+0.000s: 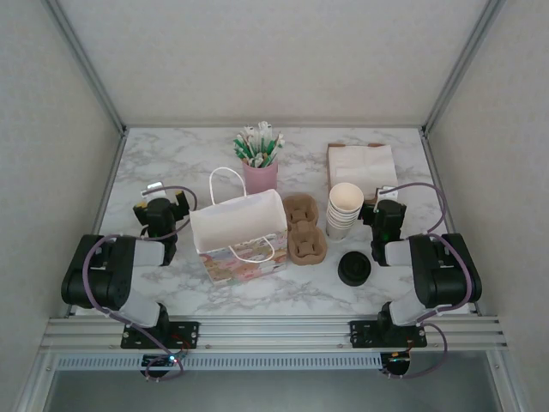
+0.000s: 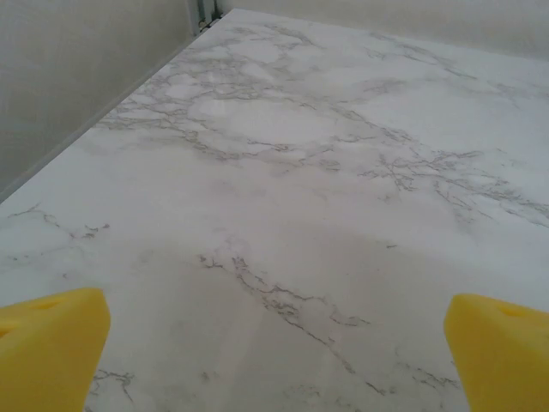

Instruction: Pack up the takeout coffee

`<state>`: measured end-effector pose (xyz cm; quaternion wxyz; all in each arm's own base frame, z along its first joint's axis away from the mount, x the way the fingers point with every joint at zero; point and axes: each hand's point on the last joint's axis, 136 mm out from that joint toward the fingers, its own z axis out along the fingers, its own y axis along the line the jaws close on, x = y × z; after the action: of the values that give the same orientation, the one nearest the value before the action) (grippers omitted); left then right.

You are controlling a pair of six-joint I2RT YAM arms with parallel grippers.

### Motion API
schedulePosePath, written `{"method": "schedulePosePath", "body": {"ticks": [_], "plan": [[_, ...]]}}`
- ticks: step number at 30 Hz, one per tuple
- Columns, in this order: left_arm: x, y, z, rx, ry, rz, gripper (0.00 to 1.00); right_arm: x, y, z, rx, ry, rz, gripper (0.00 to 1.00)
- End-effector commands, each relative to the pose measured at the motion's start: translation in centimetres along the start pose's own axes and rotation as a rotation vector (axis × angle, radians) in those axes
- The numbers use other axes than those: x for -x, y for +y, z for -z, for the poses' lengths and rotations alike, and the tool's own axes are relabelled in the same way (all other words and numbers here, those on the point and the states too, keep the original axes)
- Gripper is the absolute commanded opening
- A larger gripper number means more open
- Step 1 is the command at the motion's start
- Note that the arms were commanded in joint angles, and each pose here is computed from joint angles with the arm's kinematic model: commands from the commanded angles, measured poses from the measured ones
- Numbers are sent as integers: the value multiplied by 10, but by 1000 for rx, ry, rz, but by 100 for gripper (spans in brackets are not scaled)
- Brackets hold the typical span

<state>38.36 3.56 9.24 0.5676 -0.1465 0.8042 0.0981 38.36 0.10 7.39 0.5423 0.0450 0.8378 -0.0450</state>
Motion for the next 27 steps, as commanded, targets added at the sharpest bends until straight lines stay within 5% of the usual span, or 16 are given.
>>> {"method": "schedulePosePath", "body": {"ticks": [1,27], "plan": [[5,-1,-1,-14,-23,16,100,13,-4,-1,-18,-47,-23,99],[5,-2,-1,-15,-22,16,100,14,-1,-1,-1,-41,-13,99]]}}
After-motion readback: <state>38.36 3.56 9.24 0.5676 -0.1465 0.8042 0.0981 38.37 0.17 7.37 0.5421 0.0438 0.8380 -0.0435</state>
